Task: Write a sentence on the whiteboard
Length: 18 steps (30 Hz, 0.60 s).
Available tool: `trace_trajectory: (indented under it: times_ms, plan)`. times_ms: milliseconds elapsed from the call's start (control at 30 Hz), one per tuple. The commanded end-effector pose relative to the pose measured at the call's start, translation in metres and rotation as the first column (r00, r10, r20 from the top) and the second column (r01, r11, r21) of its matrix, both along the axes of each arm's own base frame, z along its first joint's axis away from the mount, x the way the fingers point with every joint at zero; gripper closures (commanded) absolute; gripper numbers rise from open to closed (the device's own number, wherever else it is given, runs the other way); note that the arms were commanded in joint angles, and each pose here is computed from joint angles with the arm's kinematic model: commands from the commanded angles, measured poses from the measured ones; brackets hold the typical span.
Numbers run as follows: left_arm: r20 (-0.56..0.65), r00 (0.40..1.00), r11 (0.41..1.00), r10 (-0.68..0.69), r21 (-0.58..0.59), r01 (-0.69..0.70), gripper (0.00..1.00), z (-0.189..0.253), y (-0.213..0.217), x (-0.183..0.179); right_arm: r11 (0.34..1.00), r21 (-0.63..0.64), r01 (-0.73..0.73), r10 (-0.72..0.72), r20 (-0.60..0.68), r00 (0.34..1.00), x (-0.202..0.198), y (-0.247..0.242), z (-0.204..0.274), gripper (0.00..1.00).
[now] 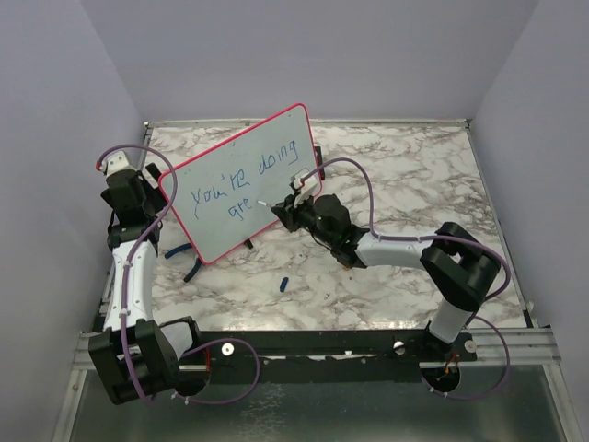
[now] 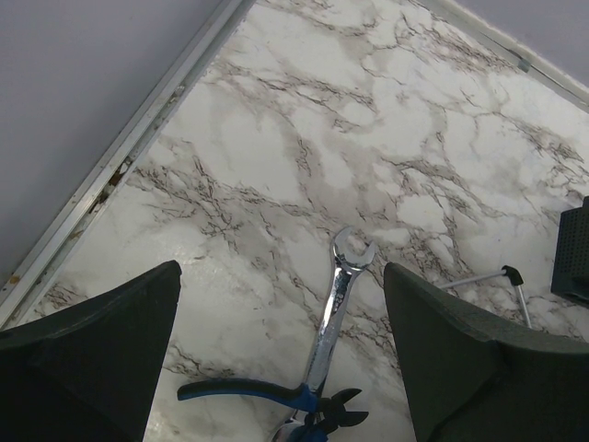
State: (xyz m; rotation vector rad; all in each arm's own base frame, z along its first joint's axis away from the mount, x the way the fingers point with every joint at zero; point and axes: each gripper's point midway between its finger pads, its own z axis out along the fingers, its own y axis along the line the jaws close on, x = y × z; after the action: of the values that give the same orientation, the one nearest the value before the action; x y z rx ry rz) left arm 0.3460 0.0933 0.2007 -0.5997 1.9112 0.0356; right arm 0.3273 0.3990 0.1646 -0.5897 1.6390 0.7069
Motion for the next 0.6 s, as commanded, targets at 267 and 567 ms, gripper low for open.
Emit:
trace_trajectory:
  times_ms: [267,567]
  plan:
    - [0.032,0.998,0.998,-0.062,-0.005,0.062,0.08,0.0059,-0.0135,0.0035,1.0,0.0,-0.032,0.032,0.004,0.999,0.0055,0.0117,-0.0013,1.0]
    - [0.035,0.997,0.998,-0.063,-0.005,0.063,0.08,0.0069,-0.0137,0.0038,0.999,0.027,-0.024,0.024,0.011,1.0,0.0069,0.0126,0.0077,1.0]
